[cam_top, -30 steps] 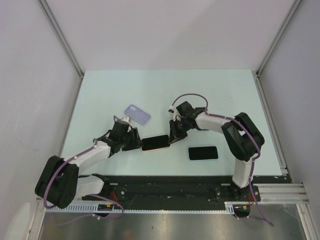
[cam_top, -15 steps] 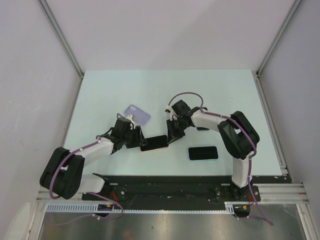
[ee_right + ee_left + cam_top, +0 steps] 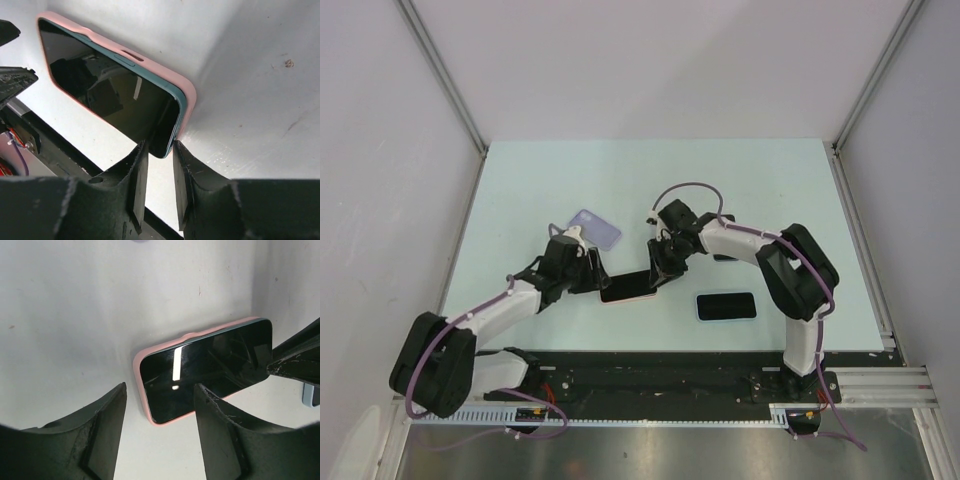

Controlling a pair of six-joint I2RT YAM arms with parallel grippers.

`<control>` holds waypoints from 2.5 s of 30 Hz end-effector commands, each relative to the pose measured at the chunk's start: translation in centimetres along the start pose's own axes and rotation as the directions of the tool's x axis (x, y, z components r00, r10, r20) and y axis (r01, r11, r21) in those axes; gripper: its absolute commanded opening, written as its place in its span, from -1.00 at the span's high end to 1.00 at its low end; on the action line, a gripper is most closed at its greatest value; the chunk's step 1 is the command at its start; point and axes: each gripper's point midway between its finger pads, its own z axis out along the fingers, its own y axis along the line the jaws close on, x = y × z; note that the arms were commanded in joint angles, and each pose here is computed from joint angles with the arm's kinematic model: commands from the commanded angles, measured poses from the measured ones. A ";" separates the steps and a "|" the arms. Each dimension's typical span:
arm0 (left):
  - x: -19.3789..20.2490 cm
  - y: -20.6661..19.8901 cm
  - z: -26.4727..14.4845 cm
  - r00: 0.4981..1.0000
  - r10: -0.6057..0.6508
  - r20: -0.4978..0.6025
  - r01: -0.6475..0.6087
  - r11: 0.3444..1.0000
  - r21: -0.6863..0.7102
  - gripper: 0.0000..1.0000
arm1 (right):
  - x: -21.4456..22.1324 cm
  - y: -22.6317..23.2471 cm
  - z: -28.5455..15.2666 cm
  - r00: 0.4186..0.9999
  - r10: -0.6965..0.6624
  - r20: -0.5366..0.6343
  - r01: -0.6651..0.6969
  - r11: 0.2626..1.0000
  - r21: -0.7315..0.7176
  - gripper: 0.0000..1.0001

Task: Put the phone into the phone case

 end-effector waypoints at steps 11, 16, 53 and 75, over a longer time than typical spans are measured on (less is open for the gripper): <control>-4.0 -2.8 -2.5 0.987 0.079 0.141 -0.087 0.995 0.052 0.51 | -3.3 4.0 -4.0 0.994 0.036 0.103 -0.014 0.978 -0.207 -0.07; -3.7 -3.9 -1.7 0.988 0.105 0.112 -0.114 0.990 0.080 0.95 | -2.6 2.6 -3.0 0.996 0.058 0.068 -0.045 0.984 -0.172 -0.05; 2.4 -7.3 3.9 0.963 0.206 -0.173 -0.179 0.971 0.159 1.00 | 4.2 -4.3 4.3 0.987 0.069 -0.148 -0.051 0.991 0.126 0.41; 4.4 -6.7 4.4 0.953 0.193 -0.232 -0.162 0.976 0.147 1.00 | 5.9 -9.4 5.4 0.985 -0.003 -0.171 0.077 0.903 0.423 0.49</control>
